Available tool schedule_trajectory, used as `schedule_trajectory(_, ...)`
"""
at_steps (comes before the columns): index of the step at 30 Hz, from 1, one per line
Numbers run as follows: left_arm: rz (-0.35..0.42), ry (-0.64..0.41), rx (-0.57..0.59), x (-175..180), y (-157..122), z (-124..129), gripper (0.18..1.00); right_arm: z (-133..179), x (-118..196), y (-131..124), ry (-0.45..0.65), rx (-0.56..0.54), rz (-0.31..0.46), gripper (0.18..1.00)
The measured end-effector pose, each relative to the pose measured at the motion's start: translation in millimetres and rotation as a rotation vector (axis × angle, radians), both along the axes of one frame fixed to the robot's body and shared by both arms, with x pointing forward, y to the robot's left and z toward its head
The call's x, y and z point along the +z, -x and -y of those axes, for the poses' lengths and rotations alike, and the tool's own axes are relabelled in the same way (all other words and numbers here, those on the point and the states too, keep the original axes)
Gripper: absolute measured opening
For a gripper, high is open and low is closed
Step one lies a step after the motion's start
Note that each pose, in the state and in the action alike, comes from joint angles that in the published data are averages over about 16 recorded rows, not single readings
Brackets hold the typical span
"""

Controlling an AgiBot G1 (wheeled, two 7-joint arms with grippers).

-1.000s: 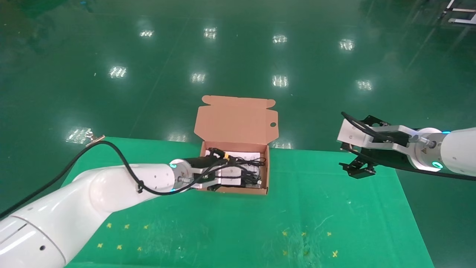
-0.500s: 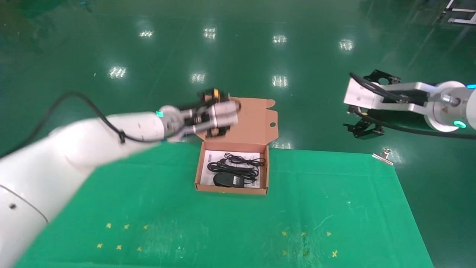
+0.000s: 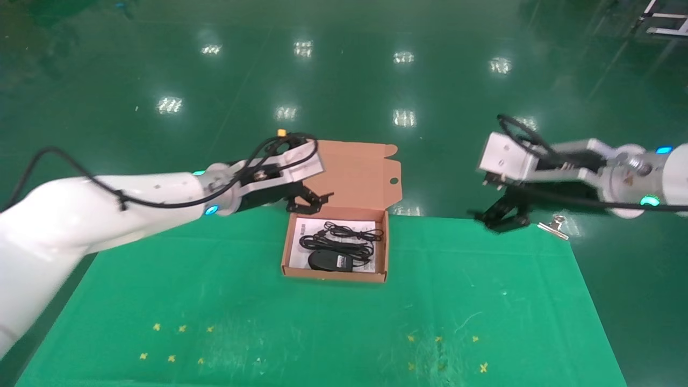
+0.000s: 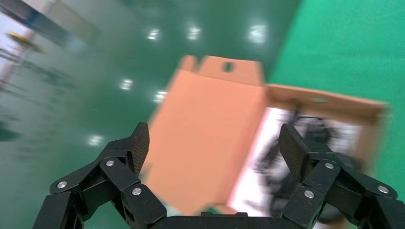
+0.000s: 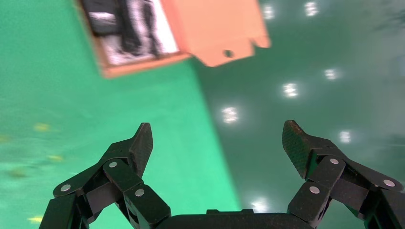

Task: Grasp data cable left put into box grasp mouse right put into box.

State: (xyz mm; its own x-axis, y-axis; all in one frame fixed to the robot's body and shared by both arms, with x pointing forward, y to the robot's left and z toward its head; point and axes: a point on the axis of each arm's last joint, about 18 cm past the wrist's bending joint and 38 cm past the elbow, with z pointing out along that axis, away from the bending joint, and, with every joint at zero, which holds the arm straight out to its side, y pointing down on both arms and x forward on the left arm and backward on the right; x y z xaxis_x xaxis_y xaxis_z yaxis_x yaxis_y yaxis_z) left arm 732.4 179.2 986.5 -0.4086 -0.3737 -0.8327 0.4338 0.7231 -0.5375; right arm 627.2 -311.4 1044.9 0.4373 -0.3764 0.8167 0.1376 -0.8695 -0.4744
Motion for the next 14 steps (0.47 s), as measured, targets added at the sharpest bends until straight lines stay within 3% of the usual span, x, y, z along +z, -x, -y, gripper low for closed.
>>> schedule_trajectory(7, -0.105, 0.124, -0.082, -11, 25, -20, 0.991, -11, -24, 12, -0.104, 0.099, -0.112, 1.000)
schedule_trajectory(14, -0.149, 0.180, -0.127, -14, 39, -30, 1.001, -17, -34, 19, -0.155, 0.156, -0.160, 1.000)
